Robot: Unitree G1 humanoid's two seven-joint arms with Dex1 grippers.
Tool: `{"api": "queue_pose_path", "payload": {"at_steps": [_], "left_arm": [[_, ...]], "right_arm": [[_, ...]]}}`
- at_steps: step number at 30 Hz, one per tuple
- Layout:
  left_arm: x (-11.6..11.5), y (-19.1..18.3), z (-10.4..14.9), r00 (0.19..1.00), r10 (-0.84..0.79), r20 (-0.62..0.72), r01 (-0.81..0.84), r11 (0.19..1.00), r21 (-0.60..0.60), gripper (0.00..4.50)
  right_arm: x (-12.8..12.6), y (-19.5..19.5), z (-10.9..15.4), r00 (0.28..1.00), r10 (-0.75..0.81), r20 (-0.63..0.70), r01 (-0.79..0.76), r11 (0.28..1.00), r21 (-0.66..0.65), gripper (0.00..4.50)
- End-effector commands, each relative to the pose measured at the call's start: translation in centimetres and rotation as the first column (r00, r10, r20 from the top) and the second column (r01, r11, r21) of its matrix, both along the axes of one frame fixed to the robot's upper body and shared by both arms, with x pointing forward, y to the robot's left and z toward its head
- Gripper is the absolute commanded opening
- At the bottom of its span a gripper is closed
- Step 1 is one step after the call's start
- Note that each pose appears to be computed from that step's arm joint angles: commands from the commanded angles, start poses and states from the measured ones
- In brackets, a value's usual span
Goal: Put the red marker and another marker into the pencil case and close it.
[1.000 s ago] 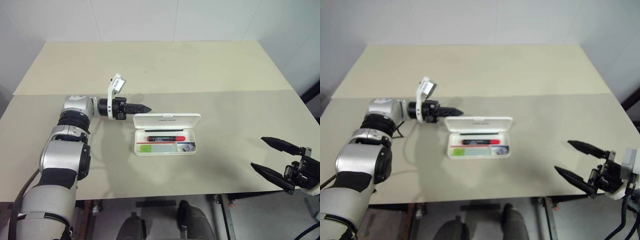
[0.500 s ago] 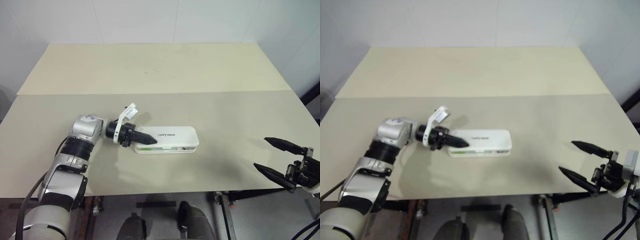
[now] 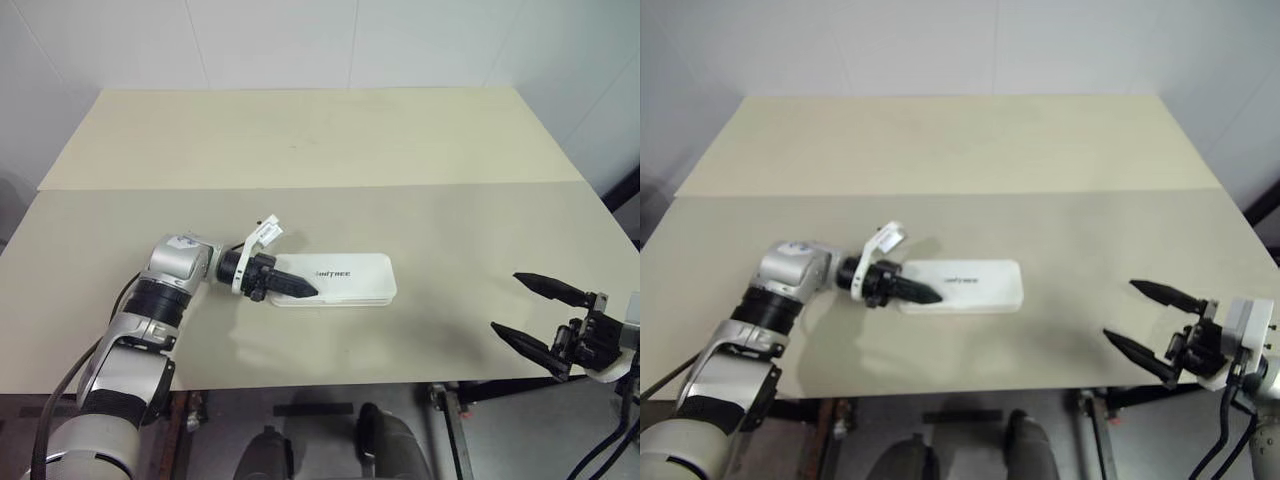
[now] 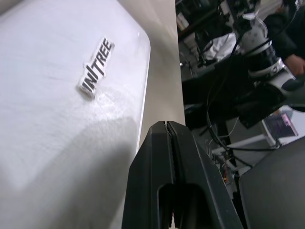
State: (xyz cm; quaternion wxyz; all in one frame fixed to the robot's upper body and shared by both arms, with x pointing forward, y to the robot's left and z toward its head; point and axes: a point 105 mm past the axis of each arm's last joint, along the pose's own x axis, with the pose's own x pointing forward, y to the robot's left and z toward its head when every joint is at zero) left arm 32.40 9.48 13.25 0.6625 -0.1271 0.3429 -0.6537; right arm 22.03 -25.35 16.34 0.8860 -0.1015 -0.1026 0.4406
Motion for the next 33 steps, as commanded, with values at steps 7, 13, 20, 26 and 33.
{"api": "queue_pose_path", "payload": {"at_steps": [7, 13, 20, 26, 33], "left_arm": [[0.3, 0.5, -4.2, 0.992, 0.081, -0.1, -0.058, 0.975, 0.213, 0.01], [0.8, 0.1, -3.7, 0.999, 0.039, -0.021, -0.031, 0.955, 0.293, 0.01], [0.6, -0.5, -3.8, 0.997, -0.059, 0.051, 0.033, 0.912, 0.409, 0.01], [1.4, -1.5, -2.0, 0.988, -0.048, 0.145, -0.009, 0.93, 0.366, 0.01], [1.0, -3.1, 3.2, 0.936, -0.008, 0.351, -0.054, 0.984, 0.167, 0.01]], "right_arm": [[0.0, 0.9, 0.6, 0.999, -0.002, 0.047, 0.002, 1.0, -0.013, 4.5], [0.2, 1.1, 0.6, 0.999, -0.011, 0.047, 0.012, 1.0, -0.013, 4.5], [0.6, 1.5, 0.6, 0.999, -0.011, 0.052, 0.011, 1.0, -0.012, 4.5], [0.8, 1.9, 0.5, 0.998, -0.019, 0.055, 0.02, 1.0, -0.008, 4.5], [1.0, 2.0, 0.4, 0.998, -0.027, 0.048, 0.028, 0.999, -0.021, 4.5]]}}
